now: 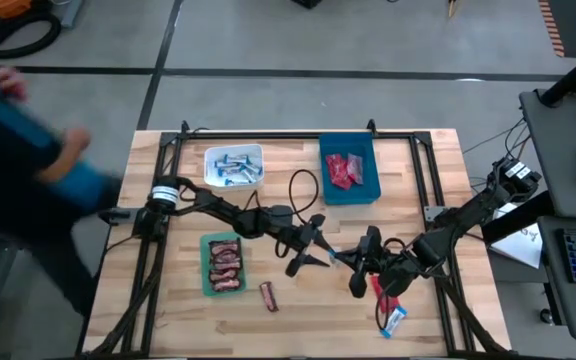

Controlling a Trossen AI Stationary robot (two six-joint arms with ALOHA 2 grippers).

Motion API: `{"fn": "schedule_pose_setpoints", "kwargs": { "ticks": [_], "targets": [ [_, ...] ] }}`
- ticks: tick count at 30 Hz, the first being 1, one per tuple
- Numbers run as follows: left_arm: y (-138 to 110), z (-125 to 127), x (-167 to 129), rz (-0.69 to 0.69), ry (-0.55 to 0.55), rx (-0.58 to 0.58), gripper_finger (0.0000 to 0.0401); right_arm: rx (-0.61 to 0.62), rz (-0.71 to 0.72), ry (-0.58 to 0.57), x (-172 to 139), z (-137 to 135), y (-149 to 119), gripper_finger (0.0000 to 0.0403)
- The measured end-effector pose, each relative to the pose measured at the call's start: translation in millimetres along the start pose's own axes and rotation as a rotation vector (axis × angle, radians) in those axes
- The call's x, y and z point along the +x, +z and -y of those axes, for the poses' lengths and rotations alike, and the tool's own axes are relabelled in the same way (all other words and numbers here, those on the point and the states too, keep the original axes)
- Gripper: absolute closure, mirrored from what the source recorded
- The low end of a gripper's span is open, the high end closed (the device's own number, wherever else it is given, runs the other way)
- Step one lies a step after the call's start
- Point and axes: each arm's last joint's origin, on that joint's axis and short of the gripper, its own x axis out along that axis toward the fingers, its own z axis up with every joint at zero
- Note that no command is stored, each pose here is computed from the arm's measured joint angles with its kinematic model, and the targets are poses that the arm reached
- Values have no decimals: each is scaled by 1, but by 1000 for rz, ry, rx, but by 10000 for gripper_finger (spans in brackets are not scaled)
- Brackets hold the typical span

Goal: Sort candy
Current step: Put the white chocolate bar into the white bin

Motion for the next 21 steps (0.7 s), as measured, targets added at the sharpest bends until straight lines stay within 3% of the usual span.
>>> {"fn": "schedule_pose_setpoints", "kwargs": {
  "ticks": [7,14,21],
  "targets": [
    [1,-4,-2,1,11,-19,379,-57,17,-19,0,1,0,394],
    [9,-10,-9,-25,7,-77,388,-68,52,-51,0,2,1,385],
    [35,-13,-31,-180,30,-71,394,-66,142,-133,-1,4,4,307]
  ]
}}
